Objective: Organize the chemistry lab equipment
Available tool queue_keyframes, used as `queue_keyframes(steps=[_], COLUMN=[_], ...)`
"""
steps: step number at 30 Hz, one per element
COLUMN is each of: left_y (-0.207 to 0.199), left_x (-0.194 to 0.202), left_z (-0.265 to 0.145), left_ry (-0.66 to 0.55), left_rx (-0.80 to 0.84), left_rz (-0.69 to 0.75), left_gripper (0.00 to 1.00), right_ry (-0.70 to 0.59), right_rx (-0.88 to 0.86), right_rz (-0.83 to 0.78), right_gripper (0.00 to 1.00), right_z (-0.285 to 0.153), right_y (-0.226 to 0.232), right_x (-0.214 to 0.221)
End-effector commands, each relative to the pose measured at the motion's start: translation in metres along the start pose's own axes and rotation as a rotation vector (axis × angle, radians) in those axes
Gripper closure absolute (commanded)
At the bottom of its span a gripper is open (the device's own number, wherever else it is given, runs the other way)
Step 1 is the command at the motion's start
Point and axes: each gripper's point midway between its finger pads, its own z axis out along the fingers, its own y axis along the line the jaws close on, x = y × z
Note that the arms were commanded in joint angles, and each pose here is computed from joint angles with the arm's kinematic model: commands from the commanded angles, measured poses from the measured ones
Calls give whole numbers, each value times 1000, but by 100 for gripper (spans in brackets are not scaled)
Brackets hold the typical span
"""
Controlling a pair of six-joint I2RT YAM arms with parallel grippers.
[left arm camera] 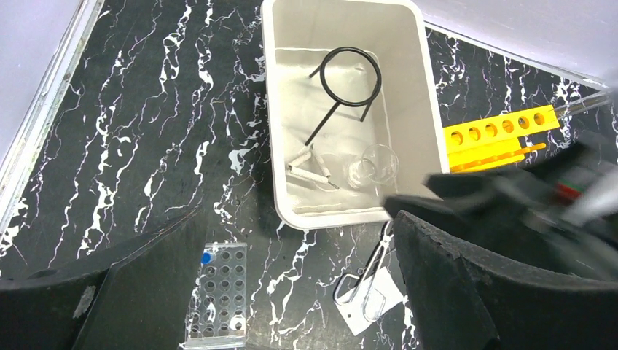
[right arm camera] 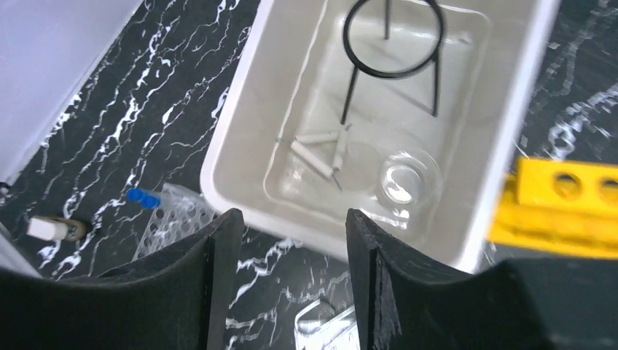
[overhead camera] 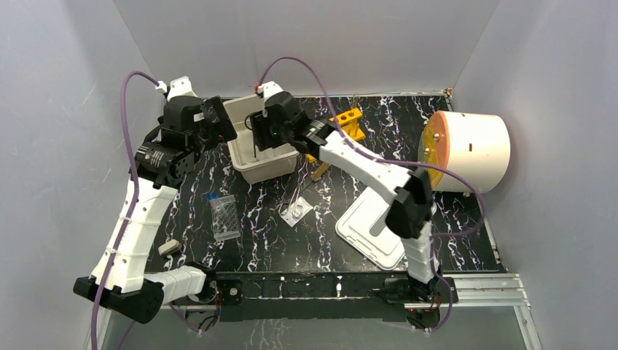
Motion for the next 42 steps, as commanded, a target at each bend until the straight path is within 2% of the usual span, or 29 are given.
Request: queue_keyframes(steps=[1, 6, 12, 16, 20, 22, 25, 26, 28, 32, 42], left_y=[-8, -17, -26, -27, -28, -29, -30, -30, -31, -34, -32], left_x=[-12, -1, 2, 5, 9, 10, 13, 14, 15, 12, 11], left_z=[-8, -3, -2, -1, -1, -1, 0, 0, 1, 1, 1], left_ry=[-42, -13, -8, -1, 5, 8, 19, 24, 32, 25, 4], left_rx=[37, 50, 62, 64, 67, 71, 81, 78, 79, 84, 84], left_rz=[5, 32, 61, 70, 79, 78, 84, 86, 88, 86, 83], left_gripper=[2, 2, 2, 2, 2, 2, 2, 2, 2, 2, 2], right_ry=[-149, -107, -48, 1, 33, 71, 117, 120, 118, 119, 156], right_rx=[61, 198, 375, 450, 447, 449, 478, 491, 517, 537, 498], right_rz=[124, 251, 478, 586, 660, 679, 690, 689, 689, 687, 695], right_gripper=[36, 33, 32, 31, 31, 36, 58, 61, 62, 55, 54], right_z=[-64, -96, -111, -102, -77, -61, -45, -42, -35, -20, 7], right_y=[-12, -50, -100, -121, -125, -126, -129, -132, -137, -143, -147], right_x=[-31, 19, 79, 108, 125, 134, 143, 144, 148, 156, 168])
